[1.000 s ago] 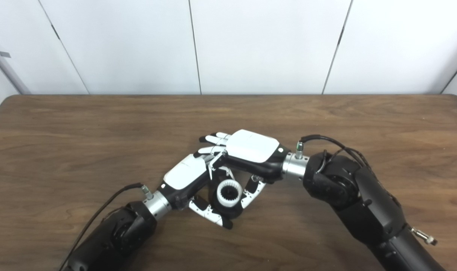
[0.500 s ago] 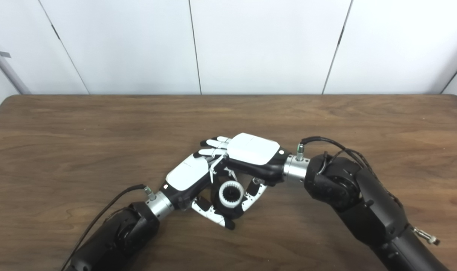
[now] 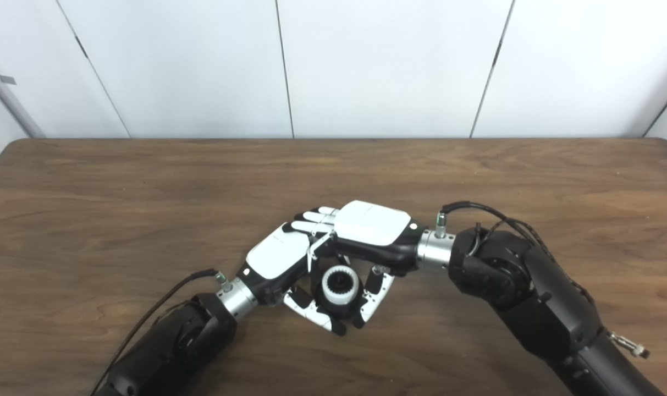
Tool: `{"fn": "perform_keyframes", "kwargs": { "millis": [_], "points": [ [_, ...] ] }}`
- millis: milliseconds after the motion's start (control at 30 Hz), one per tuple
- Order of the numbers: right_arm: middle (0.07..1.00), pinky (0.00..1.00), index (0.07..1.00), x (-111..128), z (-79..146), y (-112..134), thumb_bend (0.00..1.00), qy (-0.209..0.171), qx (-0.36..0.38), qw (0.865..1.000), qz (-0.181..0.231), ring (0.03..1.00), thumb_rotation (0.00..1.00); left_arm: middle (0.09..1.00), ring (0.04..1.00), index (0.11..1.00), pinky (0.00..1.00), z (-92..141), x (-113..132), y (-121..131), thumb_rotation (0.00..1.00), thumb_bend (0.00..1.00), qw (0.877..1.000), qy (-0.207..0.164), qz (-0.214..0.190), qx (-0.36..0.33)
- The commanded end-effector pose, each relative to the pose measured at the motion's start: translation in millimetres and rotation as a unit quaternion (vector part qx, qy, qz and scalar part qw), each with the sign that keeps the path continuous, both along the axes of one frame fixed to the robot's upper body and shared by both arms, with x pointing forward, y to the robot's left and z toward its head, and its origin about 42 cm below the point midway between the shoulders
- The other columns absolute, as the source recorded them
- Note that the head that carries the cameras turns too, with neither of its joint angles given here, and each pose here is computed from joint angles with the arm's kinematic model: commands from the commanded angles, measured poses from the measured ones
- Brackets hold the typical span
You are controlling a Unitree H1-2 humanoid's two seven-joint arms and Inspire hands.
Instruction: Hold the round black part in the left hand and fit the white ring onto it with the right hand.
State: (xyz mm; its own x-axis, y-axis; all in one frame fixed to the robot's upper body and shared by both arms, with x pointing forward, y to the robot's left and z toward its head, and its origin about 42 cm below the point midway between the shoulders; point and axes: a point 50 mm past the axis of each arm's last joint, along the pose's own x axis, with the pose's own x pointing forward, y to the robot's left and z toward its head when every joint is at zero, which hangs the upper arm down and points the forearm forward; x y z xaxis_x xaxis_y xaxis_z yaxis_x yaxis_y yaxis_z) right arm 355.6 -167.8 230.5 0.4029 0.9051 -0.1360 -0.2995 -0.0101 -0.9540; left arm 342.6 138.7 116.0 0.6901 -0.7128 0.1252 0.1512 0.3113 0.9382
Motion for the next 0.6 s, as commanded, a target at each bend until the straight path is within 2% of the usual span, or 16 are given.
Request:
{"fn": "perform_keyframes", "kwargs": {
  "millis": [0, 233, 400, 567],
  "points": [
    [0.959, 1.0, 0.642, -1.9, 5.5, -5.4, 1.0, -0.002, -0.022, 1.0, 0.014, 1.0, 0.19, 0.821, 1.0, 0.482, 1.0, -14.0, 9.4, 16.4, 0.05, 0.52, 0.998, 0.008, 0.03, 0.063],
    [0.974, 1.0, 0.658, -3.2, 14.1, -4.8, 1.0, -0.009, -0.023, 1.0, 0.02, 1.0, 0.19, 0.854, 1.0, 0.482, 1.0, -21.7, 15.6, 25.0, 0.05, 0.52, 0.995, -0.002, 0.036, 0.089],
    [0.977, 1.0, 0.654, -3.9, 18.8, -5.4, 1.0, -0.008, -0.014, 1.0, 0.013, 1.0, 0.18, 0.865, 1.0, 0.482, 1.0, -28.6, 22.8, 35.2, 0.06, 0.52, 0.994, -0.022, 0.054, 0.095],
    [0.979, 1.0, 0.654, -2.3, 21.2, -4.9, 1.0, -0.009, -0.006, 1.0, 0.005, 1.0, 0.17, 0.854, 1.0, 0.482, 1.0, -34.3, 28.3, 47.3, 0.06, 0.53, 0.992, -0.025, 0.059, 0.106]
  ]
}}
